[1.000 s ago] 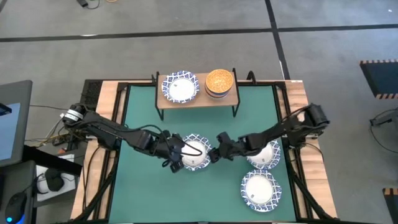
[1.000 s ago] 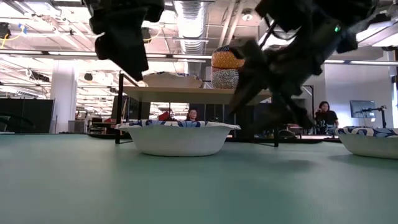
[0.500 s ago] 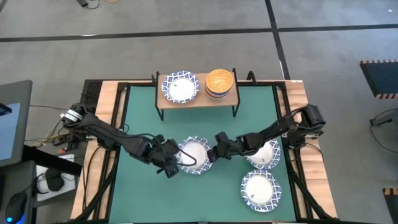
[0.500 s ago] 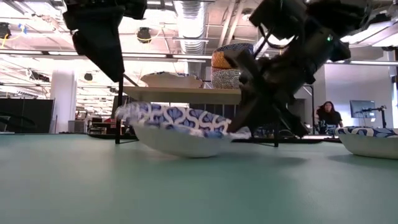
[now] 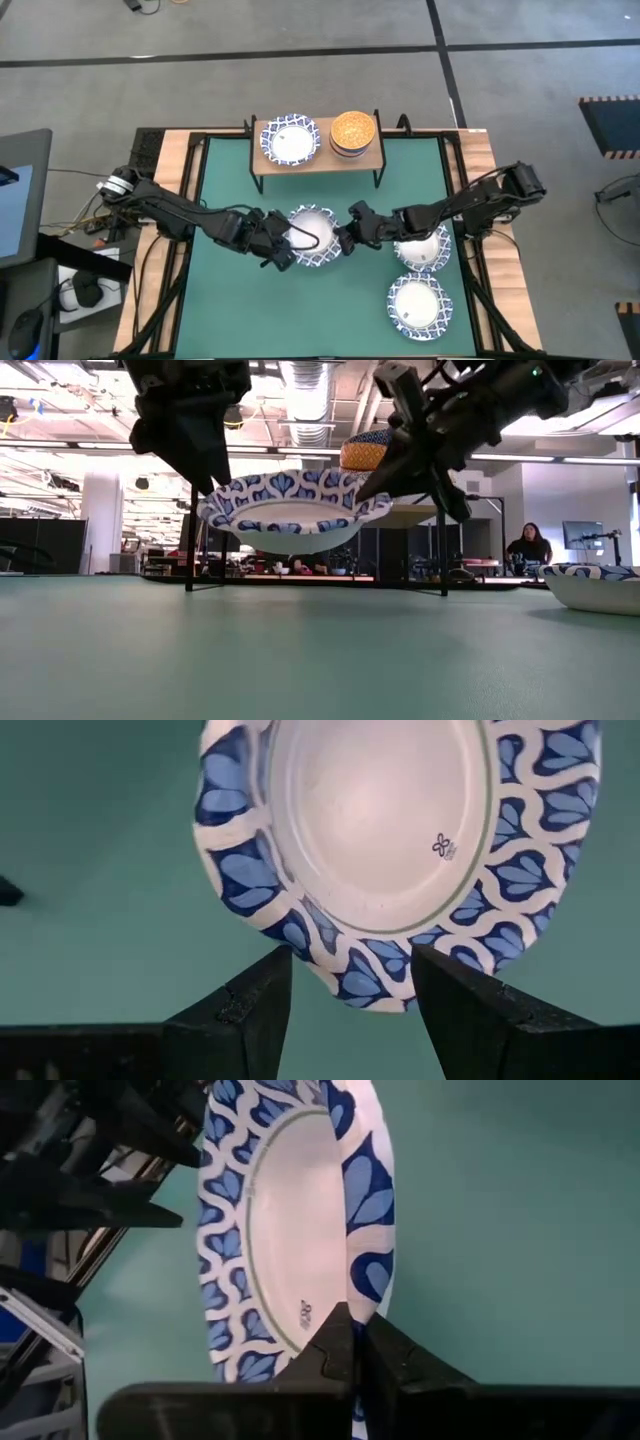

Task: Place and stack bowls onto a shelf
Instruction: Stack the white bowl on top of the white bowl on the shelf

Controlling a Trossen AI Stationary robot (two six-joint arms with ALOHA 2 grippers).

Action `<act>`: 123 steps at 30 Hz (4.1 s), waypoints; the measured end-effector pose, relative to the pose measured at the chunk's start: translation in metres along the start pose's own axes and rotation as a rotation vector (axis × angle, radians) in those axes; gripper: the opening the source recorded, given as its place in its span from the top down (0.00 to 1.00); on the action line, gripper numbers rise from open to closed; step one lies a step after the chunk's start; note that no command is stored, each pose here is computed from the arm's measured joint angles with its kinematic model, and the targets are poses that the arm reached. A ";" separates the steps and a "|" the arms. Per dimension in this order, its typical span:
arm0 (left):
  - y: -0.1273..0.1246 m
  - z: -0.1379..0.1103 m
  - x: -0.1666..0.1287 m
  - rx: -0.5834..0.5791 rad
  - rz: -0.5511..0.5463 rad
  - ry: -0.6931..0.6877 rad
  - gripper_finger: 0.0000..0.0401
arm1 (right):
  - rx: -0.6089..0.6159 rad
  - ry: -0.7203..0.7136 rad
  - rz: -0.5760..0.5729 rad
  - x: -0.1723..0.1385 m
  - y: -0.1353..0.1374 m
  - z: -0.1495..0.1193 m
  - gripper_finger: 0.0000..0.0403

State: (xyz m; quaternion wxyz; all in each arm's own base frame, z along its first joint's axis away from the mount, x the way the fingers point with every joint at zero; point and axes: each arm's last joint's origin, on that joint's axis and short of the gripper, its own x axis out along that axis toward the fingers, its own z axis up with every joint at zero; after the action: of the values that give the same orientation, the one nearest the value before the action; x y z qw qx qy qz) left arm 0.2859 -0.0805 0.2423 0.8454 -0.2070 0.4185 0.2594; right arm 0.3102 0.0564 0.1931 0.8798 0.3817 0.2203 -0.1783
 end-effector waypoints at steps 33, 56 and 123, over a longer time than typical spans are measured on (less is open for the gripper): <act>0.027 0.033 -0.030 0.008 -0.033 -0.147 0.97 | 0.062 -0.092 0.120 -0.010 0.016 0.010 0.88; 0.119 0.065 -0.123 -0.366 0.113 -0.595 1.00 | -0.335 -0.535 0.247 -0.129 0.017 0.105 0.71; 0.196 0.124 -0.049 -0.484 0.178 -0.383 0.62 | -0.262 -0.316 -0.052 -0.164 -0.041 0.109 0.71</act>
State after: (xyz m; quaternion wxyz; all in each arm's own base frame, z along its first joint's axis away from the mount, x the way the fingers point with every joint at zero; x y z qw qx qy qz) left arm 0.2155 0.1296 0.3265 0.8092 -0.3120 0.1944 0.4583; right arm 0.1800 -0.0277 0.3210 0.9406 0.2255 0.1107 -0.2284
